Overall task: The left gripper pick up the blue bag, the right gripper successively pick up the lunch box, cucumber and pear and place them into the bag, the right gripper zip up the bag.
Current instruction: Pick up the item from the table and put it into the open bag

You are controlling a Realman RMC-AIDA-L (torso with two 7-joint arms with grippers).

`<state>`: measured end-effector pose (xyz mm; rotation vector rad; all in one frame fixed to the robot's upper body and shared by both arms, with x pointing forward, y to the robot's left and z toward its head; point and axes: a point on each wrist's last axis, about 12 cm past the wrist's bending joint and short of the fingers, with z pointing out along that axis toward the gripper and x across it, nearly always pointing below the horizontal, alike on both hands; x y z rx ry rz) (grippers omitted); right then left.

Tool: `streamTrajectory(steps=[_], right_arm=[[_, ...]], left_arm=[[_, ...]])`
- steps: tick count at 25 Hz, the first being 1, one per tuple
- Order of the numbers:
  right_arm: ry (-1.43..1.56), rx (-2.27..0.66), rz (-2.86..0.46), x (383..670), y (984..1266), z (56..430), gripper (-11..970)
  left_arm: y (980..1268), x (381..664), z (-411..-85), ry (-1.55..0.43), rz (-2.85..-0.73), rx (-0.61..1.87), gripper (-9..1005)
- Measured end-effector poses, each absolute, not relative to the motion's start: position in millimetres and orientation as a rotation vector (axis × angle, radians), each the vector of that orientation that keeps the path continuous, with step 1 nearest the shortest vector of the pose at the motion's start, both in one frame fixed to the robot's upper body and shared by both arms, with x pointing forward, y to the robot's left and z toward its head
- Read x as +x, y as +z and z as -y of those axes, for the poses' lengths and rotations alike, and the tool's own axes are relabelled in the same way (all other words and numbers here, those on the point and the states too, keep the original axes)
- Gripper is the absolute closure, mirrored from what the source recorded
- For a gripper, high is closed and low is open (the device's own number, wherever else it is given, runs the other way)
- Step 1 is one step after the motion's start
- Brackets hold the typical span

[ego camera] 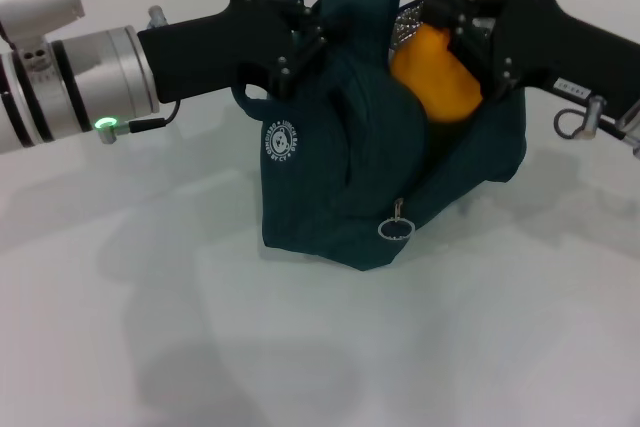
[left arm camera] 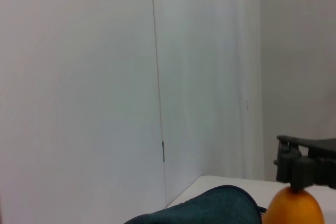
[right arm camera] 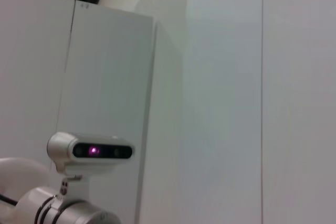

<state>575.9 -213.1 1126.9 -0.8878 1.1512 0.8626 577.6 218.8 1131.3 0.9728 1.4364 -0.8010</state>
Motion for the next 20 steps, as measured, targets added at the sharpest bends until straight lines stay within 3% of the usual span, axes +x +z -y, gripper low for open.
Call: streamTrajectory(steps=[20], right_arm=[[0.926, -0.942, -1.243, 562.6, 1103.3, 200.1, 798]], left_arm=[[1128.6, 578.7, -215.6, -0.818, -1.445, 0.959, 907]])
